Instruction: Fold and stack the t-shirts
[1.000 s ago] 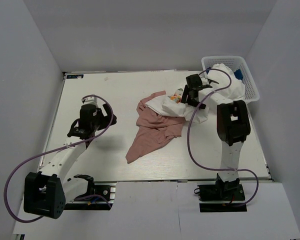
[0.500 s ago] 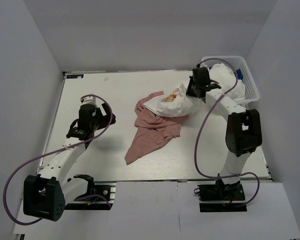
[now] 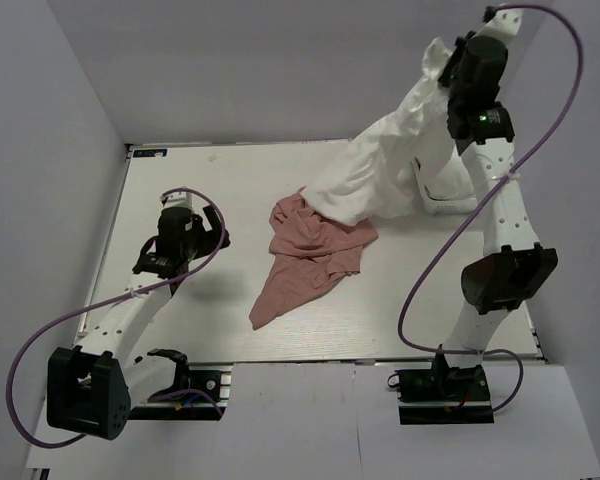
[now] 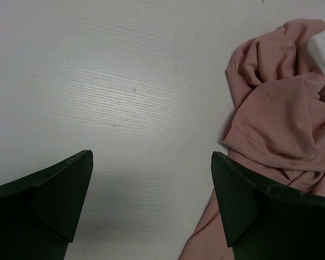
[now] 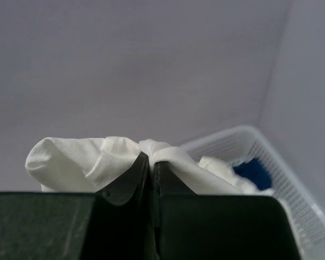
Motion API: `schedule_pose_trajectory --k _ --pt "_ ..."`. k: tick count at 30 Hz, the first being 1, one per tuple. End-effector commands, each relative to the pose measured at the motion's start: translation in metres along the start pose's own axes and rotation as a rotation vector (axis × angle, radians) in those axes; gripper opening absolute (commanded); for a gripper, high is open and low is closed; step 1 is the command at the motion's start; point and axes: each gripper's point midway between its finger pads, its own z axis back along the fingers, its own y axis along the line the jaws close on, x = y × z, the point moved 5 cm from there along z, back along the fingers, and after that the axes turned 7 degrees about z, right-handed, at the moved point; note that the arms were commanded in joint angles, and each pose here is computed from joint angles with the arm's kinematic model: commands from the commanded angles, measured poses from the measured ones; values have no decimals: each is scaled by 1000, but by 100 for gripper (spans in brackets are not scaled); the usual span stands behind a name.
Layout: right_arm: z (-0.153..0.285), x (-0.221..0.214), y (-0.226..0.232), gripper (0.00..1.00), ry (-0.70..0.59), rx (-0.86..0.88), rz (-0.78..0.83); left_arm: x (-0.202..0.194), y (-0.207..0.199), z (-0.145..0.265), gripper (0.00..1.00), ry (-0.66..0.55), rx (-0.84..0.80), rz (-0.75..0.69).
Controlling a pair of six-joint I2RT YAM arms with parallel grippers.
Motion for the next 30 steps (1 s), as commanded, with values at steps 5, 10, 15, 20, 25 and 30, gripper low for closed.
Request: schedule_pose_trajectory --k 5,10,15,20,25,30 --pt "21 148 -89 0 -491 -394 0 6 0 -4 100 -1 32 -15" --pt "71 217 -128 0 -846 -616 19 4 1 -9 100 24 60 -1" --pt "89 246 -122 0 -1032 -510 23 3 -3 -15 100 36 47 28" --pt "68 242 -123 0 -1051 -461 127 6 -7 -17 100 32 33 39" --pt "36 219 -120 0 -972 -405 201 6 -7 -17 100 32 33 39" --pt "-23 128 -114 0 -669 -313 201 -2 -6 -23 100 71 30 36"
